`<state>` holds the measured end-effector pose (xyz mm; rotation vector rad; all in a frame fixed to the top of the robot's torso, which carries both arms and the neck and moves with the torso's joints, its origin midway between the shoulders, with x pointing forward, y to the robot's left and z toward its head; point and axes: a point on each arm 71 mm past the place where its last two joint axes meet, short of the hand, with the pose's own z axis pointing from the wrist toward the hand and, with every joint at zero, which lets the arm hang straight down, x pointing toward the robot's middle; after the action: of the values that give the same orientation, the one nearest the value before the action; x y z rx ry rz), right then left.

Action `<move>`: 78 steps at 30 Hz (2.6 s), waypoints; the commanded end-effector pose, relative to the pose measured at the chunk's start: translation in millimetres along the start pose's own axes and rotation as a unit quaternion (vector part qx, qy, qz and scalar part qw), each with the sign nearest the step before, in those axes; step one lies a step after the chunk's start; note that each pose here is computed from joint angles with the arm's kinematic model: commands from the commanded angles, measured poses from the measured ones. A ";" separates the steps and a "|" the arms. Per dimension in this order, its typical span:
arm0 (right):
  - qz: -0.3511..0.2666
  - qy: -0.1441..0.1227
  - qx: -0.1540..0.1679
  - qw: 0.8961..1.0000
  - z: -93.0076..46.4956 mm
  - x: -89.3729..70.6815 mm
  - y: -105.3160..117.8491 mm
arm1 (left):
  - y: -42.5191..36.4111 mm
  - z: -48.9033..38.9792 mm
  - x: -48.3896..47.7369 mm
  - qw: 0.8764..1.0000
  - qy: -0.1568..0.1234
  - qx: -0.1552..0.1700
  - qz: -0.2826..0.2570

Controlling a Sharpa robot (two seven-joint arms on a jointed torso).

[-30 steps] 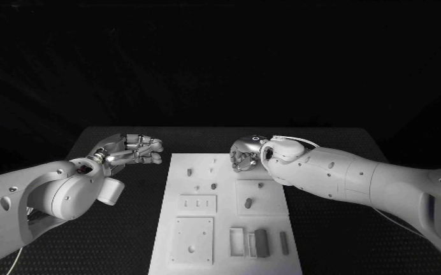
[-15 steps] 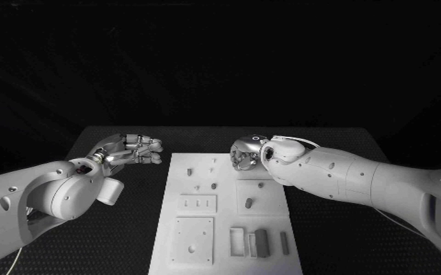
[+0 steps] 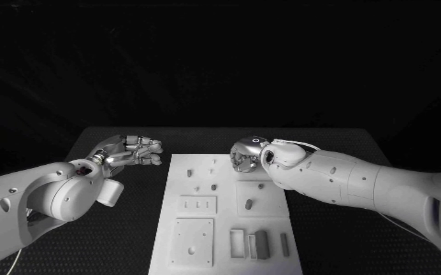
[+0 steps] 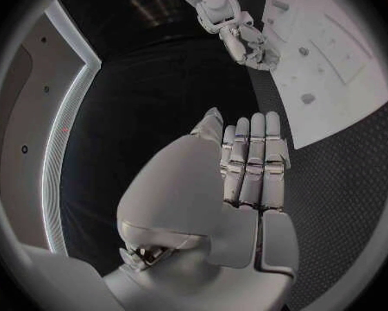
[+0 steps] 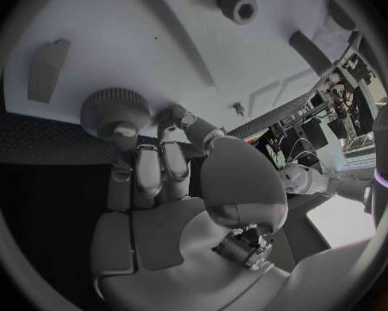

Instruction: Assemble the parts on the task board

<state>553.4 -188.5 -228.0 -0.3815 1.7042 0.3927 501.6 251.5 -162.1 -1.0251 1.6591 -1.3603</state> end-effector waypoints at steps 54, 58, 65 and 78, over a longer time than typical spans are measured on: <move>-0.058 -0.106 -0.027 0.992 28.7 -20.2 72.8 | -1.8 3.7 4.8 1.000 0.011 0.005 -0.001; -0.058 -0.102 -0.025 0.993 31.4 -17.9 73.2 | -1.9 5.0 6.8 1.000 0.014 0.004 -0.001; -0.058 -0.092 -0.020 0.994 31.6 -11.5 71.5 | -1.4 5.3 5.2 1.000 0.012 0.003 -0.002; -0.061 -0.090 -0.018 0.994 32.6 -10.2 71.7 | -0.7 6.4 5.9 1.000 0.014 0.002 -0.002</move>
<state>550.9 -111.2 -219.3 -0.4428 1.4934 0.3661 505.6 246.4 -163.4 -1.0198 1.6660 -1.3624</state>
